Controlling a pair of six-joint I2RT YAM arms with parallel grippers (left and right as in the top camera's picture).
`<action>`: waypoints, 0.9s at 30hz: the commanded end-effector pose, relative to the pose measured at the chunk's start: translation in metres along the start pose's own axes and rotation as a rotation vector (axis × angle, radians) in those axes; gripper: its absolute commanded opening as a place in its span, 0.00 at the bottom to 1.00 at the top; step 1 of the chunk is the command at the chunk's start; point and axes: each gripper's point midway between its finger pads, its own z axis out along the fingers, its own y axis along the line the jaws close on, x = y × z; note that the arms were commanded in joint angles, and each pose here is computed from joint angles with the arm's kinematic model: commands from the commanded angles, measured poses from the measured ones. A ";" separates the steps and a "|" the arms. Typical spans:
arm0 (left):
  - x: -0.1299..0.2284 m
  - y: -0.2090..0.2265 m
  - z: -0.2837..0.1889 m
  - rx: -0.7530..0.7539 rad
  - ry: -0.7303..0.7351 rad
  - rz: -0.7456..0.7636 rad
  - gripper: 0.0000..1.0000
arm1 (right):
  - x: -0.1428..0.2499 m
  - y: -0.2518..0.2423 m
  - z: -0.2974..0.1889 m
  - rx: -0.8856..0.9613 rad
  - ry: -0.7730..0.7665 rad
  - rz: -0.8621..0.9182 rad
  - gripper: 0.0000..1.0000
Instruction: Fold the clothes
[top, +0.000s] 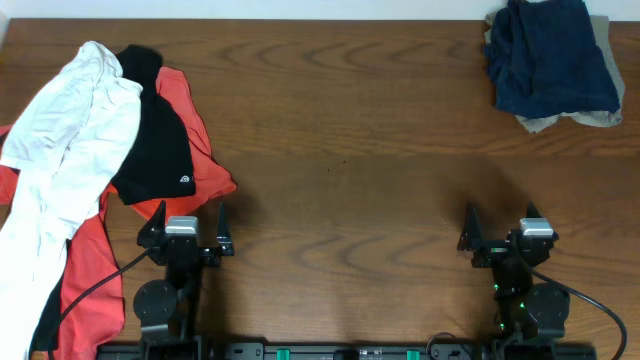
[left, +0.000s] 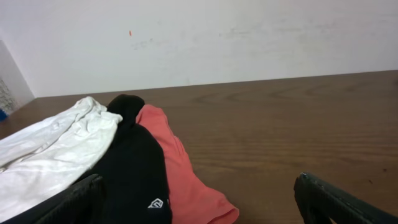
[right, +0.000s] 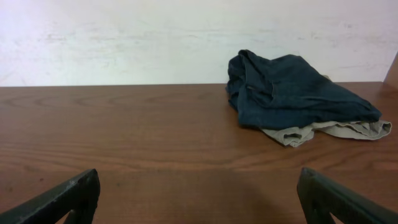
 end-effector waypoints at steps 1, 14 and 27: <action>0.015 -0.002 0.000 0.014 0.050 0.006 0.98 | 0.000 0.003 0.000 -0.011 -0.001 -0.008 0.99; 0.015 -0.002 0.000 0.014 0.050 0.007 0.98 | 0.000 -0.004 0.000 0.027 0.000 -0.084 0.99; 0.014 -0.002 0.000 0.014 0.047 0.007 0.98 | 0.000 -0.007 0.000 0.046 -0.001 -0.084 0.99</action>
